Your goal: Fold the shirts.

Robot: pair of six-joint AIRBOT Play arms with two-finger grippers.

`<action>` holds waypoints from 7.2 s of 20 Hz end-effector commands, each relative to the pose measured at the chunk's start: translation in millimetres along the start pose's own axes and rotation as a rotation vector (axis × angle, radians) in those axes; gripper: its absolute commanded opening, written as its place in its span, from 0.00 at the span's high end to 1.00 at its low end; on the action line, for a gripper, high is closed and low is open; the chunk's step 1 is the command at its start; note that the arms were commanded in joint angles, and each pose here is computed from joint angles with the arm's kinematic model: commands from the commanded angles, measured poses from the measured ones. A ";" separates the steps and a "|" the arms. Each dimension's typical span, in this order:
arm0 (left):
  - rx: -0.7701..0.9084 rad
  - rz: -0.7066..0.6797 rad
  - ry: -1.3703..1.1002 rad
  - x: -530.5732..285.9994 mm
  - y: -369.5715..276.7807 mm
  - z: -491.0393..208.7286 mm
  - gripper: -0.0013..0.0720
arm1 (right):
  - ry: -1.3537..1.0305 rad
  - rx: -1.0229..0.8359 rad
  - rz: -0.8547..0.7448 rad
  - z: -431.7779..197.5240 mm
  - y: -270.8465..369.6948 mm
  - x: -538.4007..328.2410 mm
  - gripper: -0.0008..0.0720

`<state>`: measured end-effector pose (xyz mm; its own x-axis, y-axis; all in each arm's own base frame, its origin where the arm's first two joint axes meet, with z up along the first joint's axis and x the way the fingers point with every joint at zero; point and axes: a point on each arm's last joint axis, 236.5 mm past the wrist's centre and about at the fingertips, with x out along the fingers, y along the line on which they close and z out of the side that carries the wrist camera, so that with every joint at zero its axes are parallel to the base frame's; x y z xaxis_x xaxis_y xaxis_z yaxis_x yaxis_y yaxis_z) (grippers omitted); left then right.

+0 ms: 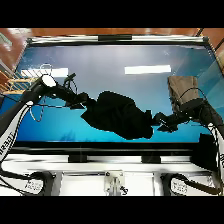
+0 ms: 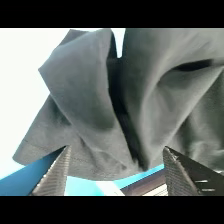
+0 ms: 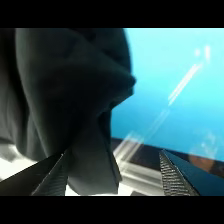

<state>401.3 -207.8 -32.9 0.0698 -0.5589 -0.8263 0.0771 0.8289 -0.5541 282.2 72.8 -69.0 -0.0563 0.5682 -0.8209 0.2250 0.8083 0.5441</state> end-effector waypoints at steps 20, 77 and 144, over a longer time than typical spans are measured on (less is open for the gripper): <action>0.131 -0.022 -0.011 7.0 -24.7 27.4 0.93 | -0.053 -0.102 -0.205 -8.1 5.1 39.4 0.73; -0.053 0.022 0.177 45.5 -66.4 -149.8 0.03 | -0.226 -0.218 -0.204 8.4 28.1 -41.9 0.13; 0.592 0.280 -1.214 -510.6 -201.0 -85.8 0.93 | -1.970 -0.975 -0.270 -90.6 343.2 -553.9 0.91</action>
<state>271.6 -99.3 496.1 0.9348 -0.3393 -0.1052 0.3396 0.9404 -0.0152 309.0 59.4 579.8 0.9162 0.1789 0.3587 -0.1243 0.9776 -0.1700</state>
